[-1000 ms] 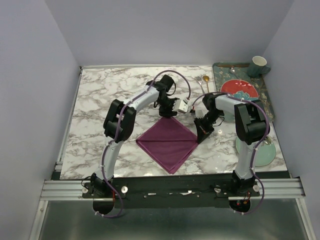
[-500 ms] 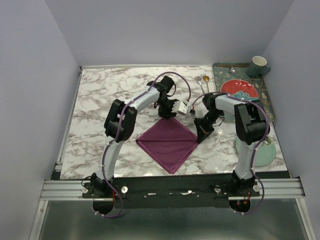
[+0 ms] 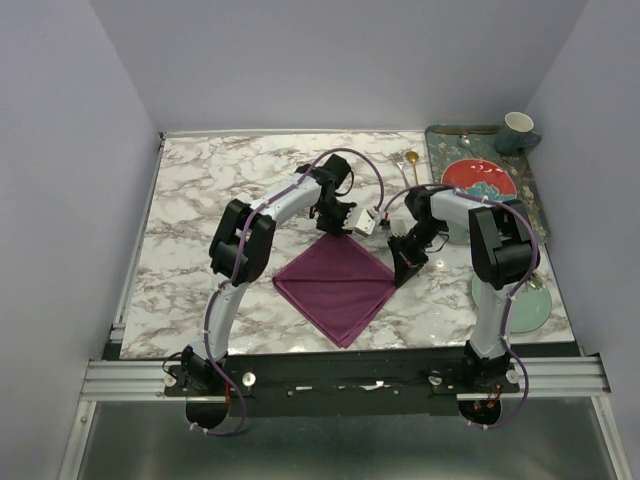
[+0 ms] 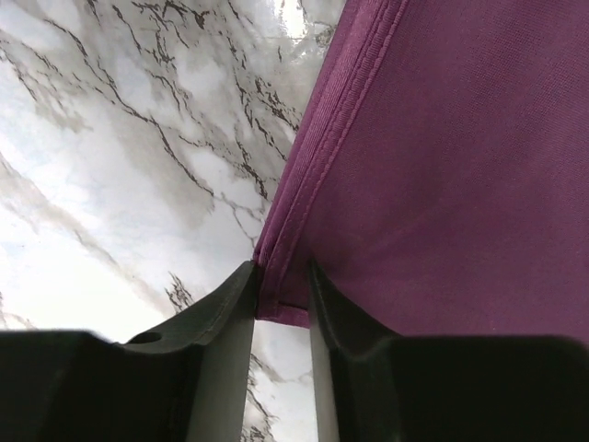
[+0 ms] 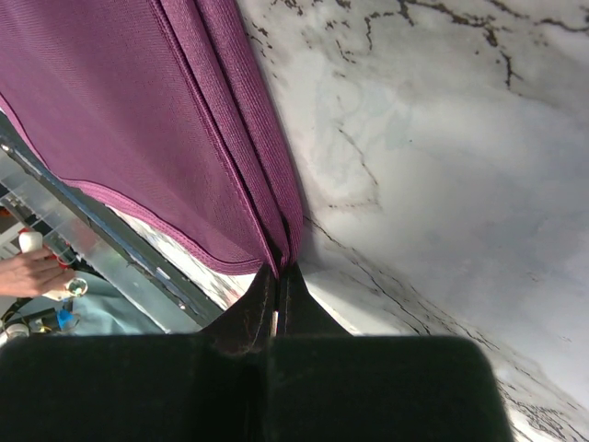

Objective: Fold the napkin into a case and place the utensils inside
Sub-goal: Rotate the upper triangle-folded napkin at the center of the board.

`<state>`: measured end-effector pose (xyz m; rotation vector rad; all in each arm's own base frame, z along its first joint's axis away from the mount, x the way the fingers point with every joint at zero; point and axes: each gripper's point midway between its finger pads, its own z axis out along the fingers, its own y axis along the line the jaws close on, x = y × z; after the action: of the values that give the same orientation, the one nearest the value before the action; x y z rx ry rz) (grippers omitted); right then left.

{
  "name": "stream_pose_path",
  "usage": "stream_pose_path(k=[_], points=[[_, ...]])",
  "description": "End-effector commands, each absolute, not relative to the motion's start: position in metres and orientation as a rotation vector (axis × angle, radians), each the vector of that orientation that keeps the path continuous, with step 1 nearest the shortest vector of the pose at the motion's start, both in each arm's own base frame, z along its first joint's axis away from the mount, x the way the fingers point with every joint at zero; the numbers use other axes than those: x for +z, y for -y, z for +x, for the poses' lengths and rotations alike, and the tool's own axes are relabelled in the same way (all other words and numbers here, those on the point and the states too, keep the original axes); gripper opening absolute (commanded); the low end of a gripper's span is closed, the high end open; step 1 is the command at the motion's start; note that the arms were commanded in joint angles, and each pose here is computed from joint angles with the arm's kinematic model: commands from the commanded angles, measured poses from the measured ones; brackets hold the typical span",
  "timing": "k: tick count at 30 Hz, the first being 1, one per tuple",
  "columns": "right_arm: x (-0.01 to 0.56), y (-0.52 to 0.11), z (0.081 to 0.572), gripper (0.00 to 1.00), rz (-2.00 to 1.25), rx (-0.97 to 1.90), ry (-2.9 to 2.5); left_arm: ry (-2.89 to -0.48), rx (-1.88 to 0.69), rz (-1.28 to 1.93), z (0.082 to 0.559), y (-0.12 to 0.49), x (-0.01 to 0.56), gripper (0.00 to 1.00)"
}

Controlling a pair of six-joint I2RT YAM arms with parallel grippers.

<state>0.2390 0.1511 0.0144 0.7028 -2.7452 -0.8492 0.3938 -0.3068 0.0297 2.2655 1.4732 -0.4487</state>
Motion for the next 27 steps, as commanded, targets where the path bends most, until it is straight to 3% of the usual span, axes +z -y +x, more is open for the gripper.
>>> stream_pose_path(k=[1,6,9,15,20,24,26,27], points=[[0.013,-0.149,0.242,0.01,0.739,-0.826,2.745,-1.457,-0.410,2.387,0.383,0.291,0.006,0.26],[0.016,-0.148,0.248,0.01,0.757,-0.808,2.776,-1.486,-0.422,2.344,0.380,0.293,0.017,0.05],[0.020,-0.148,0.254,0.01,0.774,-0.791,2.814,-1.518,-0.430,2.276,0.382,0.296,0.031,0.00],[0.030,-0.144,0.262,0.01,0.843,-0.766,2.859,-1.563,-0.479,2.157,0.371,0.292,0.069,0.00],[0.030,-0.138,0.266,0.01,0.932,-0.724,2.847,-1.697,-0.619,2.096,0.331,0.281,0.069,0.00],[0.034,-0.141,0.275,0.01,0.999,-0.733,2.838,-1.965,-0.710,1.941,0.306,0.274,0.059,0.00],[0.033,-0.143,0.275,0.01,1.035,-0.730,2.818,-2.067,-0.731,1.861,0.305,0.272,0.050,0.09],[0.032,-0.145,0.276,0.01,1.050,-0.730,2.813,-2.097,-0.751,1.818,0.307,0.273,0.049,0.25]])
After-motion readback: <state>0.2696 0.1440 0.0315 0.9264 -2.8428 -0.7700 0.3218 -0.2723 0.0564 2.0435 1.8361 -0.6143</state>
